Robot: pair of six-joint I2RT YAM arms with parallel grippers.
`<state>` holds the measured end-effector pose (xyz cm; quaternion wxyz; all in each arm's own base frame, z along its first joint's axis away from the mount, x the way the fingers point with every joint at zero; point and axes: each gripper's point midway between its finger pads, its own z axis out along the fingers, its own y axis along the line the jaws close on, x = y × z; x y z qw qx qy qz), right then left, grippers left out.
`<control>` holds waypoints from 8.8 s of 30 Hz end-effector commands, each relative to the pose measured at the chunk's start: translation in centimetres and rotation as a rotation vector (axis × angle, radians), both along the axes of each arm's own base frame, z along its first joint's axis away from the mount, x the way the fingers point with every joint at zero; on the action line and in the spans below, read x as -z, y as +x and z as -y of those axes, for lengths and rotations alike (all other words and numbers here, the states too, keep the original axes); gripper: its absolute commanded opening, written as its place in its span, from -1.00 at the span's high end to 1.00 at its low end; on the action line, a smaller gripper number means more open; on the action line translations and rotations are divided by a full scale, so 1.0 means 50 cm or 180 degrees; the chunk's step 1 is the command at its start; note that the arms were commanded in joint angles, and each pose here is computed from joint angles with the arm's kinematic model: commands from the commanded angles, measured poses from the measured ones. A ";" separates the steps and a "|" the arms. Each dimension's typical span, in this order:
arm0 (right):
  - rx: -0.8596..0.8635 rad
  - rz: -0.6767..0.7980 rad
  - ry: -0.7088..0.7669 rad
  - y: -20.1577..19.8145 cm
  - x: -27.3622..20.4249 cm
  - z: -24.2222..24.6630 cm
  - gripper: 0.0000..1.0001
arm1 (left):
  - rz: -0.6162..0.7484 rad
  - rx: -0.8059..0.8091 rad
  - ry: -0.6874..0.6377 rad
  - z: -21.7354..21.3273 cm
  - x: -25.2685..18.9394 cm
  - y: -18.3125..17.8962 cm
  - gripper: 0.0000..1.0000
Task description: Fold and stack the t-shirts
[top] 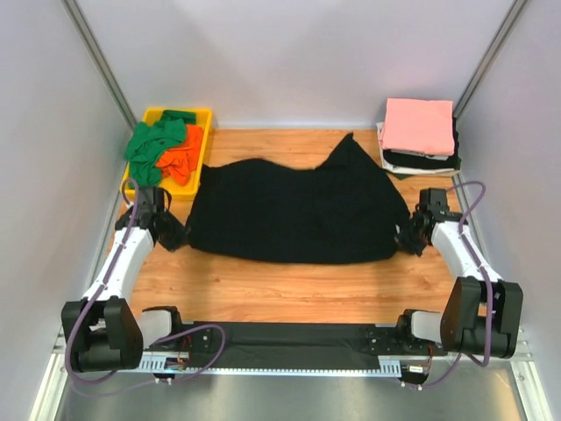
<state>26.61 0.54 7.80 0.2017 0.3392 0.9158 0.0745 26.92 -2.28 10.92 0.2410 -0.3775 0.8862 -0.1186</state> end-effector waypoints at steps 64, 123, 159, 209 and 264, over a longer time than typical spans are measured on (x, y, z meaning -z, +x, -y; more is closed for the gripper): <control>-0.0518 0.1486 -0.0803 0.837 0.042 -0.150 -0.15 | 0.0378 0.1130 0.0679 -0.019 -0.089 -0.072 -0.08; -0.0861 0.1903 -0.0082 0.664 -0.082 -0.182 1.00 | -0.1065 0.0542 0.0920 0.130 0.239 0.448 0.76; -0.0898 0.1827 -0.0119 0.357 -0.297 -0.151 -0.04 | -0.0525 0.0720 0.0952 0.096 -0.033 0.245 1.00; -0.1217 0.1477 -0.1128 0.720 -0.133 -0.212 1.00 | -0.0435 0.1116 0.0956 0.112 -0.014 0.175 1.00; -0.0158 0.0958 -0.0416 0.018 -0.135 -0.095 -0.45 | -0.0266 0.0911 0.0882 0.075 0.014 -0.045 -0.24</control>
